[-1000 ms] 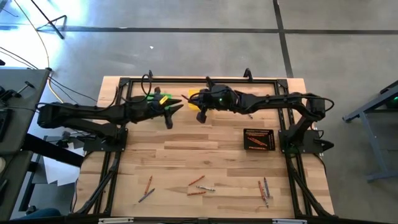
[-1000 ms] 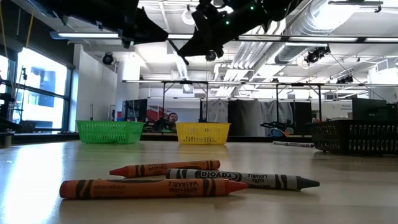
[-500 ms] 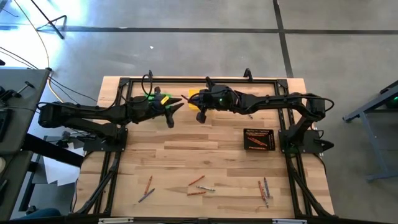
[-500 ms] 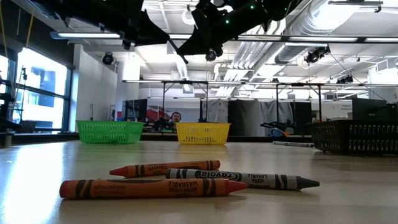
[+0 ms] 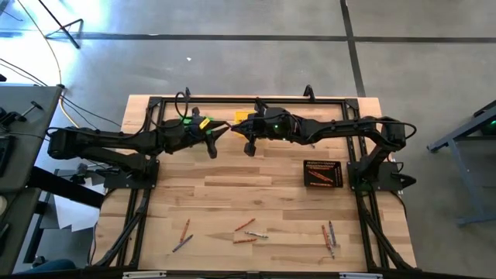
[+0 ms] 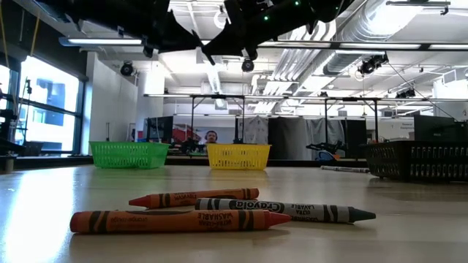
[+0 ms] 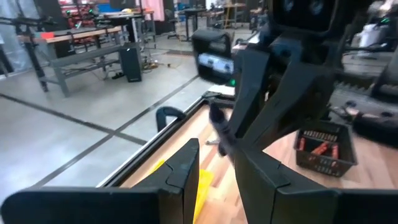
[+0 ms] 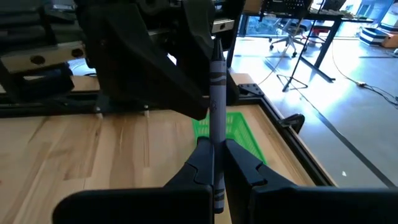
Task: Sort crayons
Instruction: Put the blue crayon into the green bin
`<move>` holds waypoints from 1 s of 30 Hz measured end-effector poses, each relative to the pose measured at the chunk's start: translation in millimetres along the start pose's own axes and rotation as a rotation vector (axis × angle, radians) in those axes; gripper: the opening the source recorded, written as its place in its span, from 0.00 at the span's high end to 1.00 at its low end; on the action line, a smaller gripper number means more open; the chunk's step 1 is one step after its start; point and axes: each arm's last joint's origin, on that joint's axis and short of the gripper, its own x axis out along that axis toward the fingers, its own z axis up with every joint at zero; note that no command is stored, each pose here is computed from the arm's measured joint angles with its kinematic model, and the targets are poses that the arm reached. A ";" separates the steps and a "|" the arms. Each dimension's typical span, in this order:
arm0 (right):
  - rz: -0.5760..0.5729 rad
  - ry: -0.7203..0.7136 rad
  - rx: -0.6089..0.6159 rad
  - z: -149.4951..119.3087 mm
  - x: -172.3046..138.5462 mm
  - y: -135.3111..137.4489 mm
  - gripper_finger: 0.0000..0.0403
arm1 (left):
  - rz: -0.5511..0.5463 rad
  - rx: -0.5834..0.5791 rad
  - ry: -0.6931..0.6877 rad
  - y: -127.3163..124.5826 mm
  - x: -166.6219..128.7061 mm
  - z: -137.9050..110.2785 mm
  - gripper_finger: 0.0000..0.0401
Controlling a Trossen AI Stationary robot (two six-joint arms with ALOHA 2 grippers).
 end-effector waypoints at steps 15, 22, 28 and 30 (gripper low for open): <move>0.029 -0.021 -0.024 2.7 -0.6 9.7 1.00 | -0.052 -0.007 -0.079 -1.5 -0.4 7.8 0.78; 0.026 -0.024 -0.028 2.9 -0.6 9.4 1.00 | -0.059 -0.019 -0.077 -1.7 -0.4 7.6 0.95; 0.025 -0.021 -0.026 2.7 -0.6 9.4 0.95 | -0.052 -0.044 -0.078 -1.5 -0.4 7.8 0.98; 0.023 -0.020 -0.023 2.5 -0.6 9.0 0.92 | -0.049 -0.042 -0.077 -1.4 -0.4 7.7 0.99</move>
